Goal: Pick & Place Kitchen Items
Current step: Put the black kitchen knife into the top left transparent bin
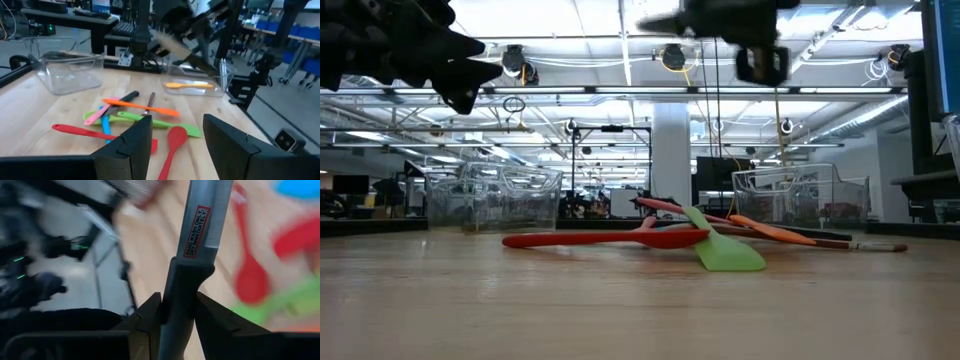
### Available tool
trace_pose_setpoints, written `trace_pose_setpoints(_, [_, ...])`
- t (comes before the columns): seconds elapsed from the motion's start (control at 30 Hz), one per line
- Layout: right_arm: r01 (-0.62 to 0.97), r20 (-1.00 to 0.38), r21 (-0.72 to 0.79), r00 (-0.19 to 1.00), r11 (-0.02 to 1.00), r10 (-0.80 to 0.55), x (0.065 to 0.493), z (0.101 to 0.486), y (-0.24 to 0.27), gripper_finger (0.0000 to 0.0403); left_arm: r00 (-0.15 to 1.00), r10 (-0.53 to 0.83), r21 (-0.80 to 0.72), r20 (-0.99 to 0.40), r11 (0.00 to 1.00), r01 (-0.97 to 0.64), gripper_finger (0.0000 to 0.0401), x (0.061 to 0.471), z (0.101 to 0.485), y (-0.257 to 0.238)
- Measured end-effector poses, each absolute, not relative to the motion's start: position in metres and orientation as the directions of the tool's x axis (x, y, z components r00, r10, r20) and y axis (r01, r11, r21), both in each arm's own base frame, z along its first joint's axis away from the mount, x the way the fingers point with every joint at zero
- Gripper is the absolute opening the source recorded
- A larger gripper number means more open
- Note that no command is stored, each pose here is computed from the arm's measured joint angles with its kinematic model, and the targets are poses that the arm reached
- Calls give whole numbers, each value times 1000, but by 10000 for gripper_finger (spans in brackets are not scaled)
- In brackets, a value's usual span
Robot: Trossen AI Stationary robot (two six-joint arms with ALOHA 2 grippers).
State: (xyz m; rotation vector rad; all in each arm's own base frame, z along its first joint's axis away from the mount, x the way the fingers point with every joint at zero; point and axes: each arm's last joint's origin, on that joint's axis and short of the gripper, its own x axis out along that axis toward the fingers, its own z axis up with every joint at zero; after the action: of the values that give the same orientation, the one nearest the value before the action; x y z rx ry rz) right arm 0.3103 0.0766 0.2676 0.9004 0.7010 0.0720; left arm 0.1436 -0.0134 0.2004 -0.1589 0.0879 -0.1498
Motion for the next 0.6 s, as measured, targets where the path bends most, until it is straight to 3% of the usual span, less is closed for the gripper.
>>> trace_pose_setpoints(0.13, [28,-394,686,854,727,339,319,281,71,90,986,-158,-197,-47,970,146,182,144,203,-14])
trace_pose_setpoints(0.3, [-160,-240,507,917,847,318,326,296,61,90,987,-160,-260,-4,953,153,182,144,207,-14])
trace_pose_setpoints(0.6, [-243,-49,126,967,962,250,333,314,31,84,990,-89,-442,109,888,129,182,143,218,-12])
